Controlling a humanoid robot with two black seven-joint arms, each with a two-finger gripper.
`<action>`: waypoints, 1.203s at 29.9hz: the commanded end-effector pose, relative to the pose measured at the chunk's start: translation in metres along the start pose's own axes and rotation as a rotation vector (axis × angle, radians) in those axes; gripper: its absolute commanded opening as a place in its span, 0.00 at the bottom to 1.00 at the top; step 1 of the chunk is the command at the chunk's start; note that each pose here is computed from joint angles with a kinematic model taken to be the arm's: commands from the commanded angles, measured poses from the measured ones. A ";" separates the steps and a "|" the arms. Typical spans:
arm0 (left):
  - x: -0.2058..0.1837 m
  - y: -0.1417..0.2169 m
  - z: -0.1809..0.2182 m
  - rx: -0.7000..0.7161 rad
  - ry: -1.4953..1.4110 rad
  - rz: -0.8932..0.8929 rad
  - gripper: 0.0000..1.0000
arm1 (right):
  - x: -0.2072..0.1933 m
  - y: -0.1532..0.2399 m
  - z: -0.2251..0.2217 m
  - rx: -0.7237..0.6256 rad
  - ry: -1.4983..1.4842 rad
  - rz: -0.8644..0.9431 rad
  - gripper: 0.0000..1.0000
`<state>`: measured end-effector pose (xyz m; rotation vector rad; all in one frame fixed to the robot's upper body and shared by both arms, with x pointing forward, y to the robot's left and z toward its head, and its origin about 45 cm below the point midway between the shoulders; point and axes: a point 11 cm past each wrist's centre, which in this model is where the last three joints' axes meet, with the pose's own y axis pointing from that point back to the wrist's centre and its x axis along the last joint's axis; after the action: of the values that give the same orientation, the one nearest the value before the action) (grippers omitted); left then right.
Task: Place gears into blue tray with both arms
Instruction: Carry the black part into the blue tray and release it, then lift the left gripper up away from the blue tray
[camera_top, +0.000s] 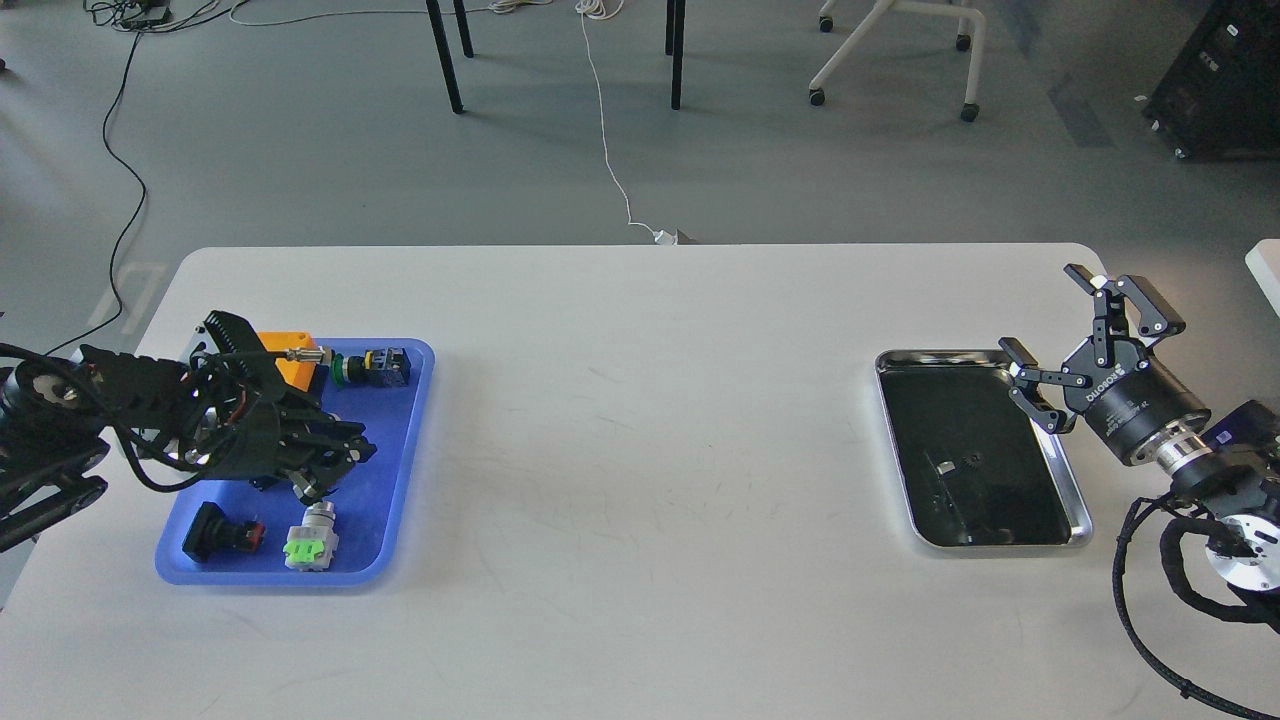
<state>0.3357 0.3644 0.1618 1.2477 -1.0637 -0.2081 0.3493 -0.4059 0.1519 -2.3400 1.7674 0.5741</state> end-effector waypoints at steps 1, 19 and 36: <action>-0.008 -0.001 -0.001 0.004 0.014 -0.017 0.23 | 0.001 0.001 0.001 -0.002 0.001 0.002 0.98; -0.022 -0.004 -0.003 0.012 0.039 -0.043 0.64 | 0.000 0.001 0.001 -0.004 0.000 0.001 0.98; 0.120 0.030 0.007 -0.334 0.821 0.690 0.98 | -0.002 -0.003 -0.004 0.009 0.002 -0.007 0.98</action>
<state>0.3747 0.3053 0.2357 0.7338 -0.8128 0.4053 0.3514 -0.4053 0.1544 -2.3392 1.7625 0.5664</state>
